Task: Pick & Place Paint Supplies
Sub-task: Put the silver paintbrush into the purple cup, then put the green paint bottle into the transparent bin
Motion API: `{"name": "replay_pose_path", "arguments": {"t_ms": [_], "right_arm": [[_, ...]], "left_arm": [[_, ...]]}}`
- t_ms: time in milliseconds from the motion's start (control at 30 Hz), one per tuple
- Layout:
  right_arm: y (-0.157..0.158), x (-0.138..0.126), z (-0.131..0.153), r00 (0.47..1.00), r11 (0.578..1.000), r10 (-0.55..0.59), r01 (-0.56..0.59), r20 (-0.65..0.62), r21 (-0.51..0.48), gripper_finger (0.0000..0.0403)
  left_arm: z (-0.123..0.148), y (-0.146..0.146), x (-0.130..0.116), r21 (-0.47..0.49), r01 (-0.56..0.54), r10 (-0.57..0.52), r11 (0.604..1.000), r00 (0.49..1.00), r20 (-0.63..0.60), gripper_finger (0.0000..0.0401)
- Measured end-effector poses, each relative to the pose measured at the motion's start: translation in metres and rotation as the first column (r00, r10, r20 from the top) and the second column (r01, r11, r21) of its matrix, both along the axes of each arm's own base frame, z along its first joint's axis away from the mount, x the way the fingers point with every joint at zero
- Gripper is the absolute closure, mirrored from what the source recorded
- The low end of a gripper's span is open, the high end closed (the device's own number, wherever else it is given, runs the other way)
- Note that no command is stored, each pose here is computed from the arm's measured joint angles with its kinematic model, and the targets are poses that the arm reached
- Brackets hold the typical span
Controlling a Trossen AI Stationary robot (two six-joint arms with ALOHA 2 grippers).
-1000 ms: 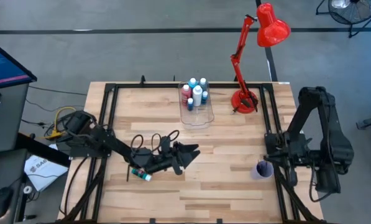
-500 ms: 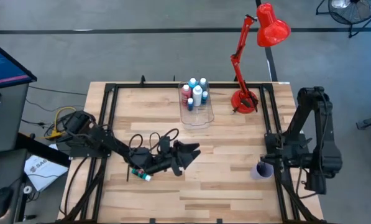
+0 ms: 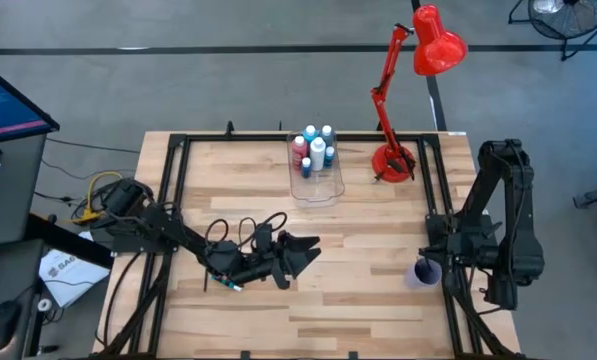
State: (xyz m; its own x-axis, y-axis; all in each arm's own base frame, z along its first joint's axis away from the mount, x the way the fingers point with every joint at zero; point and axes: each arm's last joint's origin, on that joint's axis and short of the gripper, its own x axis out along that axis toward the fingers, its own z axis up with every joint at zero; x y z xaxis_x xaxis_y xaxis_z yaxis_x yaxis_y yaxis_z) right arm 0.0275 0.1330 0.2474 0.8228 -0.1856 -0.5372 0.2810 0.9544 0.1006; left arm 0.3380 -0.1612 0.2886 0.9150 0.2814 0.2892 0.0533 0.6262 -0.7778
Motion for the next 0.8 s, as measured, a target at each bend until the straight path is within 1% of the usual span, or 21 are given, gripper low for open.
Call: {"name": "replay_pose_path", "arguments": {"t_ms": [267,600,733,800], "right_arm": [[0.000,-0.003,-0.001,1.000,1.000,0.015,-0.015,-0.026,0.000,0.0357],[0.002,-0.006,-0.001,0.999,0.999,0.026,-0.025,-0.030,0.021,0.0336],[0.003,-0.005,0.005,0.999,0.999,0.024,-0.023,-0.025,0.035,0.0329],[0.003,-0.003,0.011,0.999,0.999,0.036,-0.035,-0.008,0.035,0.0326]], "left_arm": [[0.000,0.000,0.000,-0.001,0.000,0.000,1.000,1.000,0.000,0.0132],[0.000,0.000,0.000,0.000,-0.002,0.002,1.000,1.000,-0.001,0.0132],[0.000,0.001,0.000,-0.006,-0.004,0.004,1.000,1.000,0.001,0.0132],[0.001,0.004,0.001,-0.034,-0.012,0.012,0.999,1.000,0.019,0.0132]]}}
